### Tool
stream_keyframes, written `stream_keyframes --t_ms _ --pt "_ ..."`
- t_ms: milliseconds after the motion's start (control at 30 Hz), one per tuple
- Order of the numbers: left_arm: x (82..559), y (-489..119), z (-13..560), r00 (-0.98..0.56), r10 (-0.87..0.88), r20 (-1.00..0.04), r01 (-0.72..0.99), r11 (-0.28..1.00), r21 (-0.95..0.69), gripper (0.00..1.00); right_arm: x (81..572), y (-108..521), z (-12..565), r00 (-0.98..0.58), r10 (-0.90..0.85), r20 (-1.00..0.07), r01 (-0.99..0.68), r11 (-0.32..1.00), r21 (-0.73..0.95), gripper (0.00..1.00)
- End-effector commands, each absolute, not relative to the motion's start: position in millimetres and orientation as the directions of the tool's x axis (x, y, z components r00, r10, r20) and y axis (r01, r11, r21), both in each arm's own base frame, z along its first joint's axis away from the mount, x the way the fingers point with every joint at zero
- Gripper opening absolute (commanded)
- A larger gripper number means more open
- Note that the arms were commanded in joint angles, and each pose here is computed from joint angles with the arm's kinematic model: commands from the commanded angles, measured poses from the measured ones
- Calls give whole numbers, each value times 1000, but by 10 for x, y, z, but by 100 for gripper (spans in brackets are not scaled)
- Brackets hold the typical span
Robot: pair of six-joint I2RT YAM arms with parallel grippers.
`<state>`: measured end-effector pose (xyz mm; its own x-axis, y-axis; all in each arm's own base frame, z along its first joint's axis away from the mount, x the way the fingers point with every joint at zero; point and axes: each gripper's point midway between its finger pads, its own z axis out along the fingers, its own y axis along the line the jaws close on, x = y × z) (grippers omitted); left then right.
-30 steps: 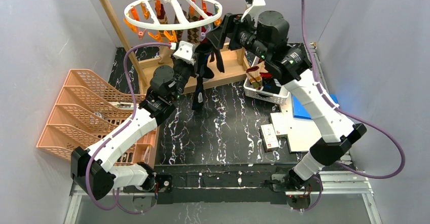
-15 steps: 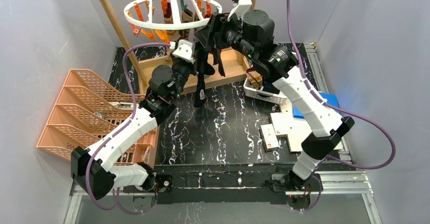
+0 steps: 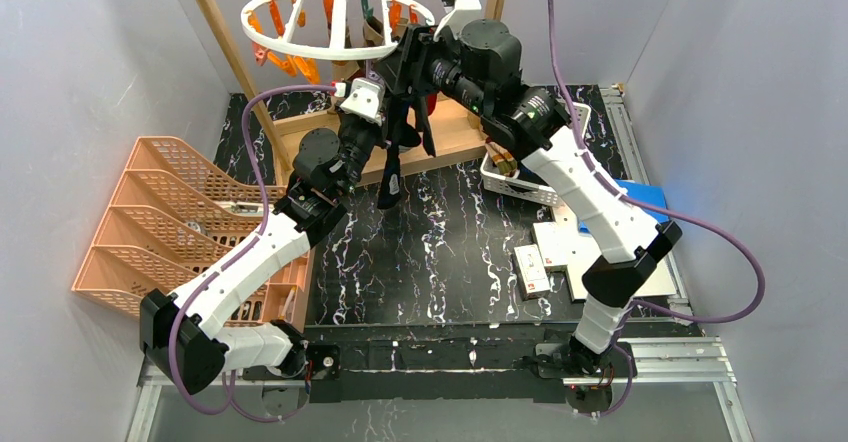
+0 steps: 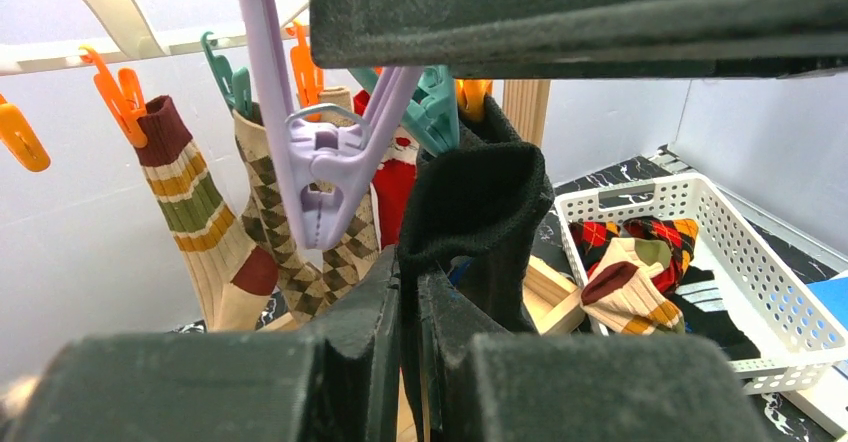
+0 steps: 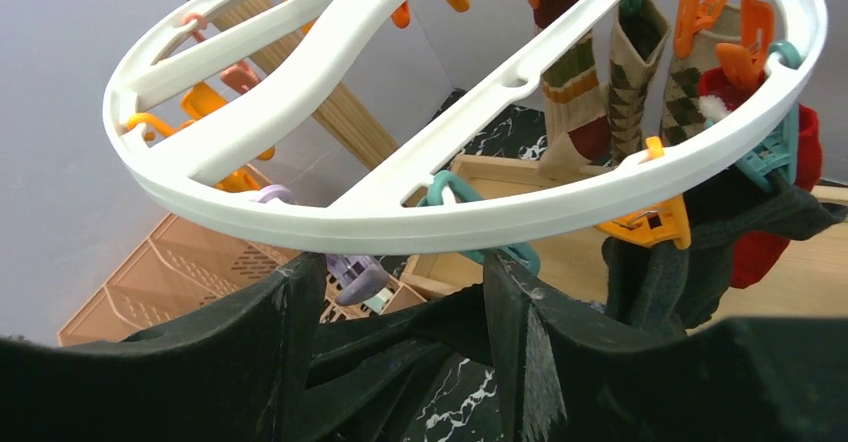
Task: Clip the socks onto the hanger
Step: Open the clamp at the hanger.
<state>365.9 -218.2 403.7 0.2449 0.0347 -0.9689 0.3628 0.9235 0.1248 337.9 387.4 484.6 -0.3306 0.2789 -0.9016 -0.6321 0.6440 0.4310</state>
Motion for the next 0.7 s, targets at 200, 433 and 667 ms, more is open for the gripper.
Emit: stream_keyframes --t_ms 200,433,667 --pt "3449 -1943 4261 302 11 -953 319 941 112 0 3703 3622 5219 -198 388 -900 -553 714 430 68" --pt "3374 -1821 4136 283 45 -958 292 947 131 0 3736 3447 5198 -195 399 -896 -523 730 439 70" --pt "3394 -1844 4191 295 43 -955 294 946 134 0 3535 3325 5207 -193 383 -903 -554 717 423 76"
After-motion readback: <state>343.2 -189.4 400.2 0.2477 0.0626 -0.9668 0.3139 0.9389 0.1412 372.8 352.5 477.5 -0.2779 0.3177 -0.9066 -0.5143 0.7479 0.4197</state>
